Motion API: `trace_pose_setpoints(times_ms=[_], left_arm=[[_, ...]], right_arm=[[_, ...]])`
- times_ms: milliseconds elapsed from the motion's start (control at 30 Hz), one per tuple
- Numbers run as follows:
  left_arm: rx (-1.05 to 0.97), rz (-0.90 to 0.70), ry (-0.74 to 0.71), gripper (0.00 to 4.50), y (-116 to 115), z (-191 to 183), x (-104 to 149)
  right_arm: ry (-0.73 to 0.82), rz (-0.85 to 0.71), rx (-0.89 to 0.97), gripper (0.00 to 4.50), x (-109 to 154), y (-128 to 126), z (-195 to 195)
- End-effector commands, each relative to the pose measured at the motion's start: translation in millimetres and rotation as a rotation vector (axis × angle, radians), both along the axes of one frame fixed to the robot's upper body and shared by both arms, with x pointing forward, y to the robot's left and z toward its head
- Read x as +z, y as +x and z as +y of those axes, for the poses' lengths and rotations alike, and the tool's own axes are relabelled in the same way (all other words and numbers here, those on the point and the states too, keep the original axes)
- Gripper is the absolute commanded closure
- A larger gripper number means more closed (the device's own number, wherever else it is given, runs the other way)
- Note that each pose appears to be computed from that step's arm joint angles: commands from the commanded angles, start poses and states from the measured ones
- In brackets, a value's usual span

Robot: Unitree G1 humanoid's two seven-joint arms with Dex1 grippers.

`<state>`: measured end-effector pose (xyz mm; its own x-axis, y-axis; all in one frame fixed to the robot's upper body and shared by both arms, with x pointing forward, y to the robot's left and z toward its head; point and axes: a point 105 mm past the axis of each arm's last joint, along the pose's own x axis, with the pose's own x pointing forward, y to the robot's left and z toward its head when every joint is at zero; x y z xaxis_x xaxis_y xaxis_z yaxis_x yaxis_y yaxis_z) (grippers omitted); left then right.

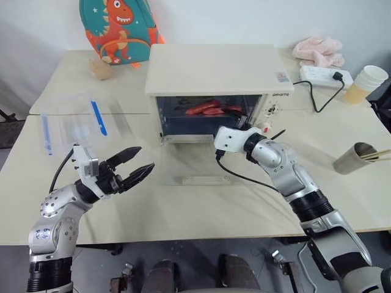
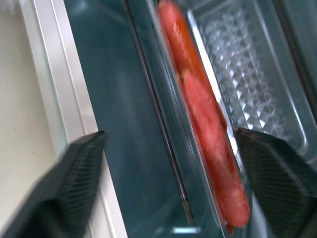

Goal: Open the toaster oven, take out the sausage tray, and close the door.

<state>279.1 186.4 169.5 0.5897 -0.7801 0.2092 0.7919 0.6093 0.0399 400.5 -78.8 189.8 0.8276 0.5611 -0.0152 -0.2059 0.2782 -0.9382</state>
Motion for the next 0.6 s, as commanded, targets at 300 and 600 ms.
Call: trace_pose_setpoints(times_ms=[300, 600], left_arm=[[0.002, -0.058, -0.020, 0.93, -7.1, -0.3, 12.1], [-0.004, -0.058, -0.021, 0.93, -6.4, -1.3, 11.3]], right_arm=[[-0.032, -0.091, -0.012, 0.91, 13.3, 3.6, 8.3], [-0.056, -0.098, -0.013, 3.21, 17.7, 6.7, 19.0]])
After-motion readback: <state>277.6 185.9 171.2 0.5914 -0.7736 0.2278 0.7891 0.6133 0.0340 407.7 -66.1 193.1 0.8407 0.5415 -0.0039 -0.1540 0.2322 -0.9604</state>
